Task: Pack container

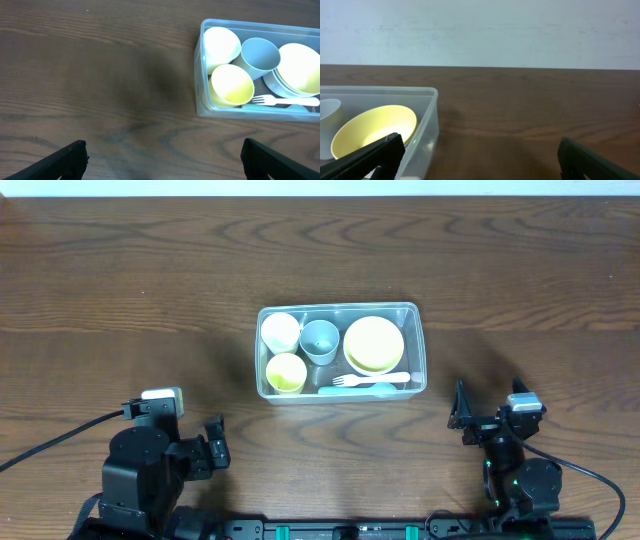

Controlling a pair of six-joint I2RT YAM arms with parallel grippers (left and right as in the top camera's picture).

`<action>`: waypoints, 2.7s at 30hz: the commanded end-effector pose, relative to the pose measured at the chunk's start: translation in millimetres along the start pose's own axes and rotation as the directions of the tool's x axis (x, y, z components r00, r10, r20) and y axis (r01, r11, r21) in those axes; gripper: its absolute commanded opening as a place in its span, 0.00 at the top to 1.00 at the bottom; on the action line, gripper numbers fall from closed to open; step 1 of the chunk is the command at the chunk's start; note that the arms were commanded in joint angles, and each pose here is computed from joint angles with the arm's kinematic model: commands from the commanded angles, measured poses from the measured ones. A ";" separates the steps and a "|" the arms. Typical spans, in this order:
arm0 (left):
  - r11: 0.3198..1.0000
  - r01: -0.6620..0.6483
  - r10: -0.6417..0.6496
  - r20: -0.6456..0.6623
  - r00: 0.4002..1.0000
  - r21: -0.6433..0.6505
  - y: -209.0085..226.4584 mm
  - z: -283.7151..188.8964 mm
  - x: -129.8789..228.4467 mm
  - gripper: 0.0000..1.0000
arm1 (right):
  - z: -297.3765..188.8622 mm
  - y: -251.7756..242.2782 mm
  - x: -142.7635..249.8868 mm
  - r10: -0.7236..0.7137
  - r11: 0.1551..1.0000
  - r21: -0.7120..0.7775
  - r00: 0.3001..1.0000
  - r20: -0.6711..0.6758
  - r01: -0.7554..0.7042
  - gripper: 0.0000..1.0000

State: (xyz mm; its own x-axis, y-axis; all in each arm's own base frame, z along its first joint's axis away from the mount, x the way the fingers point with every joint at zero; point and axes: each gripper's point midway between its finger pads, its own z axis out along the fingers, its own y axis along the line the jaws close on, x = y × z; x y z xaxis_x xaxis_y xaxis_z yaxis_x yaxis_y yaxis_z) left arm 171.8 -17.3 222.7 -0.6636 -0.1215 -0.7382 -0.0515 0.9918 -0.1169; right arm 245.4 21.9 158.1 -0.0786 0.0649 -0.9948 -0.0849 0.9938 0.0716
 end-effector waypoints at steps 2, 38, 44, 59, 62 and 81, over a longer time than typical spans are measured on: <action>1.000 0.008 -0.008 0.003 1.000 -0.005 1.0 -0.3 0.6 0.02 | -0.1 2.2 1.5 0.009 1.000 -0.011 1.000 -0.002 -0.009 0.01; 0.989 -0.082 0.121 0.362 0.924 -0.121 35.7 95.4 25.5 0.02 | -0.1 2.2 1.5 0.009 1.000 -0.011 1.000 -0.002 -0.009 0.01; 0.981 -0.113 0.175 0.473 0.864 -0.155 38.4 106.6 16.2 0.02 | -0.1 2.2 1.4 0.009 1.000 -0.011 1.000 -0.002 -0.009 0.01; 0.960 -0.220 0.279 0.547 0.789 -0.171 29.0 105.5 6.6 0.02 | -0.1 2.2 1.4 0.009 1.000 -0.011 1.000 -0.002 -0.009 0.01; 0.959 -0.226 0.284 0.537 0.794 -0.174 29.4 107.1 8.9 0.02 | -0.1 2.2 1.5 0.009 1.000 -0.011 1.000 -0.002 -0.009 0.01; 0.976 -0.180 0.218 0.530 0.820 -0.122 27.6 110.4 13.6 0.02 | -0.1 2.2 1.5 0.009 1.000 -0.011 1.000 -0.002 -0.009 0.01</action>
State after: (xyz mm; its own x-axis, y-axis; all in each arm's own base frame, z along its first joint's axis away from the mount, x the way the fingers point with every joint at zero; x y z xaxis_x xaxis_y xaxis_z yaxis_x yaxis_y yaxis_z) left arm 244.1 4.2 155.1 -0.1093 0.1121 -0.9877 -0.0288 0.9928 0.1159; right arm 245.4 22.1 158.1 -0.0787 0.0653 -0.9948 -0.0856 0.9937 0.0720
